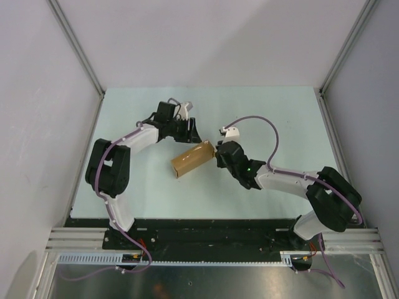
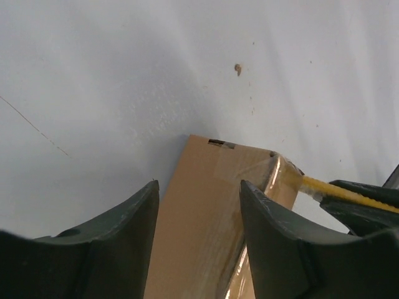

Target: Unpack the express box

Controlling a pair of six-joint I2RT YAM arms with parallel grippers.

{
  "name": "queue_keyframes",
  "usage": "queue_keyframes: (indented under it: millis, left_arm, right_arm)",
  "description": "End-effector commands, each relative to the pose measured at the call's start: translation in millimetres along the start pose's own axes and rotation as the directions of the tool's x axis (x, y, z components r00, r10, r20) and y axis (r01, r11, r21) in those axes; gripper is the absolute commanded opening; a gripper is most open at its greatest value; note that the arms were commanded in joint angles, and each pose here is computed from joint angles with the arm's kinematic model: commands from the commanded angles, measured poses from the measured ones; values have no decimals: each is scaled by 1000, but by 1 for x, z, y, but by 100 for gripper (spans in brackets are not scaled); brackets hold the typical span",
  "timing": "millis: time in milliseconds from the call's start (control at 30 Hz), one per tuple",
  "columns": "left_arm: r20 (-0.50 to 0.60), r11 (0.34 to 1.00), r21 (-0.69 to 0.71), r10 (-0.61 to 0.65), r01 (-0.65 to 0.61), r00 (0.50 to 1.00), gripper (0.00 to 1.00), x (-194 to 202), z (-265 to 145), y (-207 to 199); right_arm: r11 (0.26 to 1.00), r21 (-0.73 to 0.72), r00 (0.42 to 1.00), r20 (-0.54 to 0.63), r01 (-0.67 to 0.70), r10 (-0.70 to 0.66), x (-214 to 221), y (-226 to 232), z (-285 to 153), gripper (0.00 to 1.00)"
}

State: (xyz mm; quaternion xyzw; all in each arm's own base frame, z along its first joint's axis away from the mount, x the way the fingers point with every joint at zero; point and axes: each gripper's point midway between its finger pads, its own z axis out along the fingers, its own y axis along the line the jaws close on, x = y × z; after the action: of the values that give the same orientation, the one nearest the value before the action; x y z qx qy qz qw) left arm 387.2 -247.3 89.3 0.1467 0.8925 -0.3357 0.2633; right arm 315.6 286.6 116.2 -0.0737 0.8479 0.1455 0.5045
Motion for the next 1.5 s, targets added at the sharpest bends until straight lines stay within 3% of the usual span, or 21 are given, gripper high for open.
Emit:
queue_keyframes:
  millis: [0,167,333,467,733,1200,1467]
  left_arm:
    - [102,993,23,117,-120,988,61,-35,-27,-28]
    - [184,984,-119,154,-134,971,73,-63,-46,-18]
    - [195,972,-38,233,-230,953,87,-64,-56,-41]
    - [152,942,35,326,-334,933,92,-41,-50,-53]
    - [62,863,87,493,-497,868,94,0,-22,-62]
    - [-93,800,-132,578,-586,811,90,16,5,-27]
    - [-94,666,-116,732,-737,675,77,33,-2,-39]
  right_arm:
    - [994,-68,993,64,-90,94,-30,9,-8,0]
    - [991,-73,992,48,-112,115,-31,7,-13,0]
    - [985,-60,986,14,-163,164,-30,-2,-17,0]
    - [977,-68,979,-28,-203,202,-28,-8,-21,0]
    - [973,-97,976,-84,-208,200,-31,-17,-43,0]
    - [955,-158,967,-81,-252,242,-42,-34,-57,0]
    - [941,-177,957,-64,-288,281,-51,-42,-53,0]
